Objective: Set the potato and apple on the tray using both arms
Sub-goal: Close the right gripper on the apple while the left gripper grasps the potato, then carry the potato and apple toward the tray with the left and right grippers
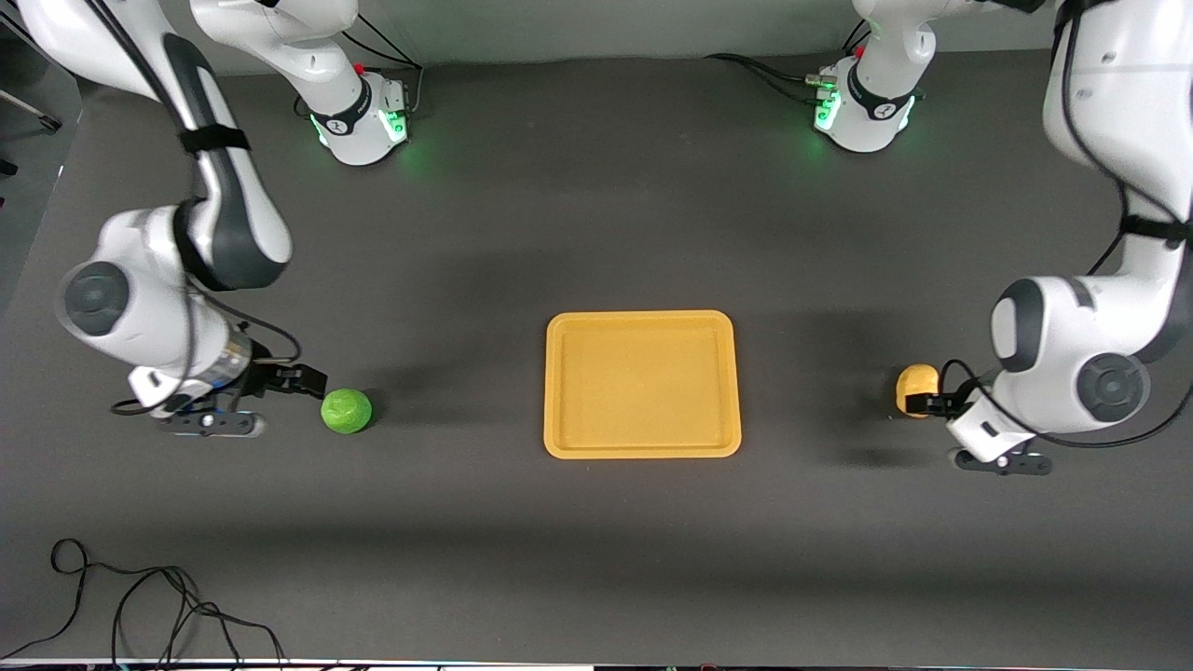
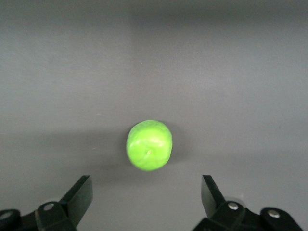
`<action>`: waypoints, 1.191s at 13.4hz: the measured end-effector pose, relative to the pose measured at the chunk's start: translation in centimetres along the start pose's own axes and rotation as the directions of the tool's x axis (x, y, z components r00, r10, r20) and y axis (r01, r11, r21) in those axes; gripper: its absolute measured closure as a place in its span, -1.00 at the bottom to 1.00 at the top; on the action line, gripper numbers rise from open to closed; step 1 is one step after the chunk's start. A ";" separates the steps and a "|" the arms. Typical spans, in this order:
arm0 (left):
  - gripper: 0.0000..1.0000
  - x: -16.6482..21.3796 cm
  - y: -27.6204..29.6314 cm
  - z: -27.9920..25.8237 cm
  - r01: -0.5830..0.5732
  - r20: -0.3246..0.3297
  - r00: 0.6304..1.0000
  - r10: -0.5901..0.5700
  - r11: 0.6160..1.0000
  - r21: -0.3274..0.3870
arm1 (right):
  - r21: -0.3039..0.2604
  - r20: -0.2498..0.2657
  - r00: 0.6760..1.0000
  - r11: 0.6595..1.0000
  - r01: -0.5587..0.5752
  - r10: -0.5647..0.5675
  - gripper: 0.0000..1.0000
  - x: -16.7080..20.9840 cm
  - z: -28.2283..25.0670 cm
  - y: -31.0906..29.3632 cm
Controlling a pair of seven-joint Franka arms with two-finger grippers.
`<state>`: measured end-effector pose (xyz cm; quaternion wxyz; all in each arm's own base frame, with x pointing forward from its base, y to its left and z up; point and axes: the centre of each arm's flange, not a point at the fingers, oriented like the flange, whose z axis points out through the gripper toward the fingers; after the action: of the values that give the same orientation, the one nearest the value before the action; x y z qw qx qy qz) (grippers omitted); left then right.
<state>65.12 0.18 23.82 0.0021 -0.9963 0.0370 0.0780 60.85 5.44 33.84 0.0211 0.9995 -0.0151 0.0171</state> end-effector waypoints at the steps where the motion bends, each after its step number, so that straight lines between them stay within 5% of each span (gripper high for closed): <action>1: -1.00 0.1 0.0 1.3 -0.001 0.009 1.000 0.001 1.000 -0.002 | -0.011 0.001 1.000 1.000 0.012 -0.012 -1.00 -0.5 2.0 0.0; 7: -1.00 -0.5 0.0 4.0 -0.002 0.048 0.999 0.002 1.000 -0.004 | -0.010 0.003 0.999 0.999 -0.037 0.037 -1.00 -0.9 10.9 -0.8; 11: -0.52 -1.0 0.4 4.6 -0.007 0.063 0.998 0.008 1.000 -0.005 | -0.006 -0.004 0.998 0.998 -0.060 0.060 -0.99 -1.0 13.6 -1.0; 12: -0.25 -0.9 0.5 4.5 -0.009 0.062 0.998 0.009 1.000 -0.004 | -0.007 -0.002 0.998 0.998 -0.066 0.066 -0.89 -1.1 13.8 -1.0; 13: -0.20 -0.9 0.5 4.2 -0.007 0.057 0.998 0.007 1.000 -0.004 | -0.006 -0.002 0.998 0.998 -0.068 0.068 -0.88 -1.0 13.8 -1.0; 16: -0.20 -0.6 1.6 0.8 0.021 0.030 0.999 -0.021 0.999 -0.025 | -0.004 -0.019 0.997 0.998 -0.069 0.069 -0.44 -0.4 12.4 -1.0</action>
<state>64.23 -1.35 23.09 -0.0089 -0.9953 0.0255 0.0933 60.88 5.97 21.39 0.0229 0.9982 -0.0494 0.0270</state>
